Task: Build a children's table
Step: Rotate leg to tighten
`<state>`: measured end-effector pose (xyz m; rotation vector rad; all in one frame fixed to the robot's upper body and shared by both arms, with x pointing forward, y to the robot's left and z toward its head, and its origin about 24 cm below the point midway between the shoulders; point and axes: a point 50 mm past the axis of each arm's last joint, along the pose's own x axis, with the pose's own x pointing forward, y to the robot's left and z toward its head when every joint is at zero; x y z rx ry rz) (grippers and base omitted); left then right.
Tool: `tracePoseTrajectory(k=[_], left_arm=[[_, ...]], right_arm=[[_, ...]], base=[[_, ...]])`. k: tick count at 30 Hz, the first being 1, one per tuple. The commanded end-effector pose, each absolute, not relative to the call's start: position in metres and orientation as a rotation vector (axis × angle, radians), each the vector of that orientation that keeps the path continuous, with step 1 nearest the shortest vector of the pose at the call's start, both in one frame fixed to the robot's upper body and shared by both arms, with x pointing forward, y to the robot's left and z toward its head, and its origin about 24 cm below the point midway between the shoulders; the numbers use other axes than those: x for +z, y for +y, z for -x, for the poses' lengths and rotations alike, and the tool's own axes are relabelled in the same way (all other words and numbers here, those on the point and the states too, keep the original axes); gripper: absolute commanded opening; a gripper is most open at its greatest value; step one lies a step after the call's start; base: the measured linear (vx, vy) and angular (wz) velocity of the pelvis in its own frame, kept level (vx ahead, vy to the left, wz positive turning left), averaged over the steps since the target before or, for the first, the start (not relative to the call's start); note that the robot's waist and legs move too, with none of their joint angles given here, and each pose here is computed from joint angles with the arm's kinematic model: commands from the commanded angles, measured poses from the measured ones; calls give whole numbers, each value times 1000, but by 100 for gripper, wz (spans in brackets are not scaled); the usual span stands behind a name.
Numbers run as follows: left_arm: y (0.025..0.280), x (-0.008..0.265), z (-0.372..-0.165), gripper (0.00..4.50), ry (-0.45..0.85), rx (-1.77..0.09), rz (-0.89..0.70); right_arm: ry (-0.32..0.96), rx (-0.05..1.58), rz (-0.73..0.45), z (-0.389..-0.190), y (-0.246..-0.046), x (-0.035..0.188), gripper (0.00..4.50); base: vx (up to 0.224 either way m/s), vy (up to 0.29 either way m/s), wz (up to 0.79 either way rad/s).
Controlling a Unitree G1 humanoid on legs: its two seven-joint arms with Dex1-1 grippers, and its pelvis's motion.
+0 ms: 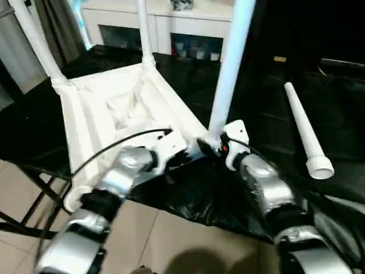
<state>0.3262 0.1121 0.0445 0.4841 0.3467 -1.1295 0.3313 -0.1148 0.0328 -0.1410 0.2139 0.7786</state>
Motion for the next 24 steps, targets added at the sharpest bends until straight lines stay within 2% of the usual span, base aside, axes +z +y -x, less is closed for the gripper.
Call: tracePoseTrajectory(k=[1, 3, 4, 9, 10, 13, 24], left_arm=[[99, 56, -321, 0, 273, -1257, -514], [102, 56, -321, 0, 276, -1268, -517], [111, 58, -320, 0, 293, -1302, -522], [117, 59, -319, 0, 305, -1334, -531], [121, 60, -318, 0, 319, -1356, -545], [126, 60, -317, 0, 334, -1381, -562], [128, 62, -321, 0, 336, -1378, -552]], right_arm=[[213, 1000, 163, -320, -96, 33, 393], [214, 1057, 187, -317, -98, 33, 393], [240, 1229, 212, -307, -104, 35, 393], [258, 1316, 214, -303, -107, 38, 393], [264, 1374, 220, -301, -109, 40, 393], [284, 1449, 244, -299, -110, 42, 369], [318, 1498, 232, -294, -109, 38, 292]], base=[[0, 0, 0], [0, 0, 0], [0, 0, 0], [0, 0, 0], [0, 0, 0], [0, 0, 0], [0, 0, 0]])
